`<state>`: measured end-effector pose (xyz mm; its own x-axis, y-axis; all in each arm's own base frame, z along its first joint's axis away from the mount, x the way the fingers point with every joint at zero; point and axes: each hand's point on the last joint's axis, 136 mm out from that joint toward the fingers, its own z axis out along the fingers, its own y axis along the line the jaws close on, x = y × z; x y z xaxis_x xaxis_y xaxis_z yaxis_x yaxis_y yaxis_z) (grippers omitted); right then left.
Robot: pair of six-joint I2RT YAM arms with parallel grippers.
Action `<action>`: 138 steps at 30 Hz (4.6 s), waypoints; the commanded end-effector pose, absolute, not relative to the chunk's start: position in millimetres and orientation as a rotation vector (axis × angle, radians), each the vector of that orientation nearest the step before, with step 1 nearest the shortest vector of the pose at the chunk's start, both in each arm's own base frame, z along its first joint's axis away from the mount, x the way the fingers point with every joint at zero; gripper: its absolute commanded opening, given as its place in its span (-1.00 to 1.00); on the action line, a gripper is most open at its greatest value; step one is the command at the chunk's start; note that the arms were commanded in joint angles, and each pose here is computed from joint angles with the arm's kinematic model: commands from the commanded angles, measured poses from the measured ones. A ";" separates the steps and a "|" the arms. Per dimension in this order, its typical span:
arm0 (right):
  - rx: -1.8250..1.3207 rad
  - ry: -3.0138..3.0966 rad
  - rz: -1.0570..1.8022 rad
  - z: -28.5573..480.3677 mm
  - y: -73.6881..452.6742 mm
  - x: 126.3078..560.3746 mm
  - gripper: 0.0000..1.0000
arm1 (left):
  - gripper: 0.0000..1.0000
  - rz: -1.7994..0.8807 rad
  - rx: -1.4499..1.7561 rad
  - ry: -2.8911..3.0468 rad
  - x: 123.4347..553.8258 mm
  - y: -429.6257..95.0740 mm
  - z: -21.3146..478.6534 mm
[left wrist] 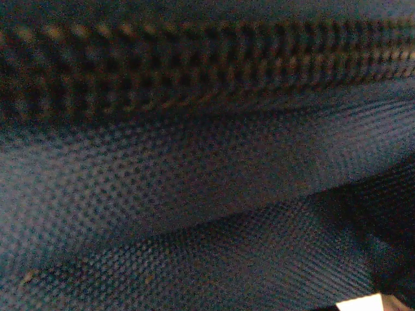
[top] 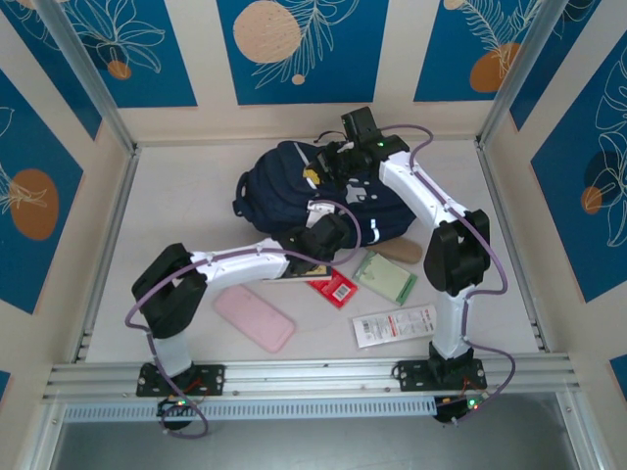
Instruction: Pack the student bag
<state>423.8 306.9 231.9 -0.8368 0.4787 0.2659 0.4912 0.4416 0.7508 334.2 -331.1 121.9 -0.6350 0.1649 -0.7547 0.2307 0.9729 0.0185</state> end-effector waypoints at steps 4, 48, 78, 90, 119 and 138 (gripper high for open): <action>-0.817 -2.638 -1.498 269.1 304.3 411.0 -1.00 | -1.00 -0.077 0.287 2.304 332.2 -317.1 113.2; -0.508 -3.071 -1.122 229.1 286.7 410.5 -1.00 | -1.00 -0.091 0.411 2.527 310.9 -275.7 98.9; -0.252 -3.318 -0.742 205.6 269.9 410.3 0.44 | -1.00 -0.350 0.342 2.611 279.7 -230.9 115.8; -1.118 -2.928 -1.199 224.0 228.5 318.9 0.55 | -1.00 -0.563 0.311 2.401 291.0 -253.2 209.3; -1.375 -2.961 -1.274 189.3 161.6 364.9 -1.00 | -1.00 -0.648 0.364 2.412 258.1 -248.7 214.0; -1.325 -2.704 -1.297 139.5 175.6 331.8 -1.00 | 0.10 -0.537 0.589 2.478 249.8 -302.8 124.9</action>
<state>330.7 163.6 118.0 -0.6407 0.7475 0.1752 0.6440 0.3990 0.6527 240.1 -292.3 126.8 -0.8013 0.2786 -0.5295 0.4725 0.8375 -0.2744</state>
